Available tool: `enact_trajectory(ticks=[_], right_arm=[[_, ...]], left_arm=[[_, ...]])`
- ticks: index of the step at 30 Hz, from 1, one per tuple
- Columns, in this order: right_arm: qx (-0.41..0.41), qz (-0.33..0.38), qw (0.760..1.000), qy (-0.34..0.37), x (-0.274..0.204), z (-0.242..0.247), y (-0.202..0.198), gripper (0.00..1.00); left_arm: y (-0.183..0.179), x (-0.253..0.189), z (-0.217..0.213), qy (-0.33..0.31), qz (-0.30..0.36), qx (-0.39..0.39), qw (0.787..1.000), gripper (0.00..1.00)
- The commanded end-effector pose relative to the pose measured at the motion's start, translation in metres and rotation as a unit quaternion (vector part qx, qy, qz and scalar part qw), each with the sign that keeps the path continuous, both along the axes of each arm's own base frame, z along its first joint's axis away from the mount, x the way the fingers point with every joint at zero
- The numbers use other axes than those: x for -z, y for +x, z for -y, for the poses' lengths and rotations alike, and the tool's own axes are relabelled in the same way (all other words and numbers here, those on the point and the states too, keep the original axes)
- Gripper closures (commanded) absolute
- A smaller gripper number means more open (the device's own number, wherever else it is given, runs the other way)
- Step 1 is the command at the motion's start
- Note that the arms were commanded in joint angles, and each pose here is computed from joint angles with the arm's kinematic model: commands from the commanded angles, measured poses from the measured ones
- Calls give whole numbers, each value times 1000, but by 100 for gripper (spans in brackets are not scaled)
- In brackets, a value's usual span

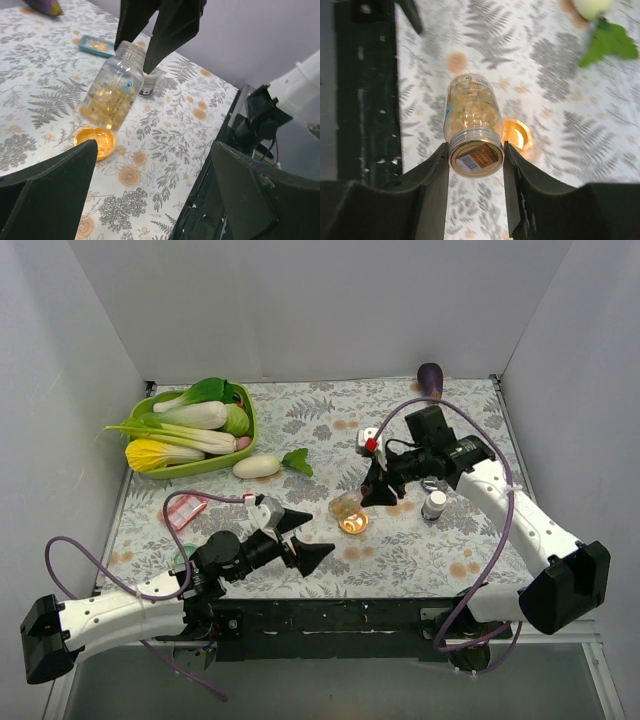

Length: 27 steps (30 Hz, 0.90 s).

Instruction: Sort the pills into containers

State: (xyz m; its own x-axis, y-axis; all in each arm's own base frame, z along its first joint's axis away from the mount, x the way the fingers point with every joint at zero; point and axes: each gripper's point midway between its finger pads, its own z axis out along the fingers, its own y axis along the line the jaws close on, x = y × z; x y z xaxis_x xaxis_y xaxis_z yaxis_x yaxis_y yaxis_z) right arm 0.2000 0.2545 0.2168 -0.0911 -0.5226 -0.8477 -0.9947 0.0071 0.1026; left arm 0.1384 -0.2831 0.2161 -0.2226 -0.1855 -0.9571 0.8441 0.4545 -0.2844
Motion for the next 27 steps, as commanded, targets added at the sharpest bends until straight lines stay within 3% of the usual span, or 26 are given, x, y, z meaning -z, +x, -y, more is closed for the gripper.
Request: enact_trajectory(ticks=[1, 5, 11, 20, 27], right_arm=[[99, 36, 986, -132, 19, 58, 50, 94], [216, 66, 958, -177, 9, 128, 106, 92], [298, 85, 920, -241, 12, 206, 138, 91], [356, 27, 876, -324, 52, 295, 139, 89], [340, -43, 870, -356, 95, 320, 126, 85]], left_arm=[[26, -7, -19, 26, -54, -97, 993, 2], [35, 5, -20, 83, -95, -124, 984, 2], [39, 25, -20, 116, -139, -137, 974, 2], [41, 43, -16, 100, -188, -134, 968, 2], [44, 54, -18, 90, -216, -142, 962, 2]])
